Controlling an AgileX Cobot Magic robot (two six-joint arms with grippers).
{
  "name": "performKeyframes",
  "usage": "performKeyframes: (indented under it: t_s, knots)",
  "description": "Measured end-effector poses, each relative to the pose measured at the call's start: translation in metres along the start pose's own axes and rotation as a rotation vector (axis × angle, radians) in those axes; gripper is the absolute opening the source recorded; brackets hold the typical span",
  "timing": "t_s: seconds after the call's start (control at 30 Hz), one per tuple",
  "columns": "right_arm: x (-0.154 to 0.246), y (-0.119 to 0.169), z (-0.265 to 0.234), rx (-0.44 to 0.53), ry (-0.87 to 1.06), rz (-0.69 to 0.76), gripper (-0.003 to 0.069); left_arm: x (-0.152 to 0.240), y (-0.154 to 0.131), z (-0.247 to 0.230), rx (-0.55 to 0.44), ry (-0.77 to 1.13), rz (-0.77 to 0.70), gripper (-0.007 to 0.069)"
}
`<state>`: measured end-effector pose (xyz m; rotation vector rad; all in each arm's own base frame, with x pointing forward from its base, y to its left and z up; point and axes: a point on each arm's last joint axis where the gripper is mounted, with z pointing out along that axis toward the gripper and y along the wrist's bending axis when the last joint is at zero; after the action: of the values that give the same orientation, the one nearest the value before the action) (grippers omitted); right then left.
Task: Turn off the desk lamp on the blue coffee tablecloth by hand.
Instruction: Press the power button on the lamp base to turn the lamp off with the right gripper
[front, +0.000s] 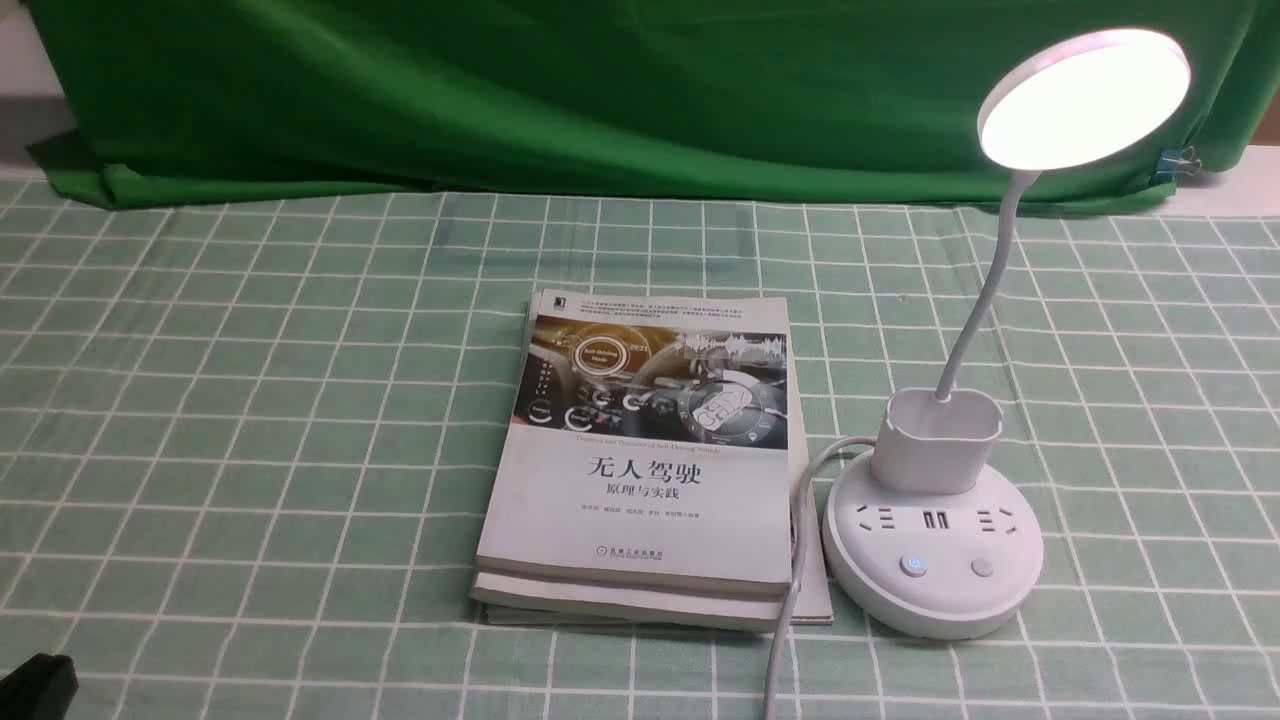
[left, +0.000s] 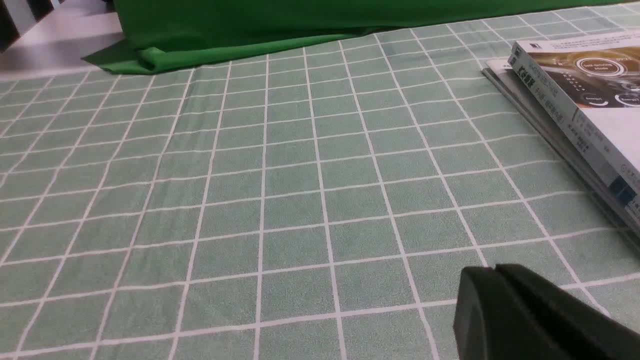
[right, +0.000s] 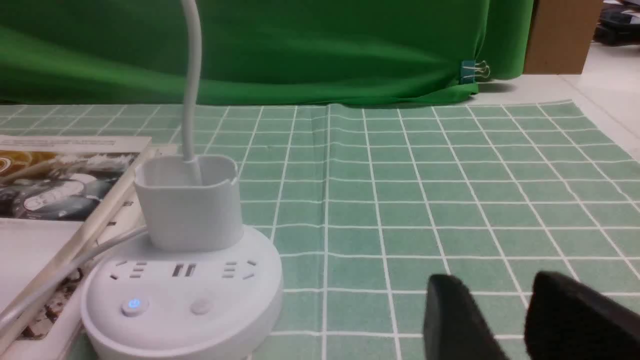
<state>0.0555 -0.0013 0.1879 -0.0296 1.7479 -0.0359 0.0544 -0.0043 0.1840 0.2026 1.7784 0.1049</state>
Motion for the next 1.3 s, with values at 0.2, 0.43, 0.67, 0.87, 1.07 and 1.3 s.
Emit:
performKeyframes:
  t_s: [0.2,0.43,0.67,0.87,1.07,1.3]
  knots:
    - [0.000,0.000,0.000,0.000,0.000,0.000,0.0237,0.000,0.000,0.000,0.000,0.000,0.000,0.0000]
    - [0.000,0.000,0.000,0.000,0.000,0.000,0.0237,0.000,0.000,0.000,0.000,0.000,0.000,0.0000]
    - [0.000,0.000,0.000,0.000,0.000,-0.001,0.0237,0.000,0.000,0.000,0.000,0.000,0.000,0.0000]
    - [0.000,0.000,0.000,0.000,0.000,-0.001,0.0237,0.000,0.000,0.000,0.000,0.000,0.000,0.0000]
    - [-0.003,0.000,0.000,-0.004,-0.034,0.018,0.0237,0.000,0.000,0.000,0.000,0.000,0.000,0.0000]
    - [-0.024,0.001,-0.003,-0.081,-0.257,0.509,0.0237,0.000,0.000,0.000,0.000,0.000,0.000,0.0000]
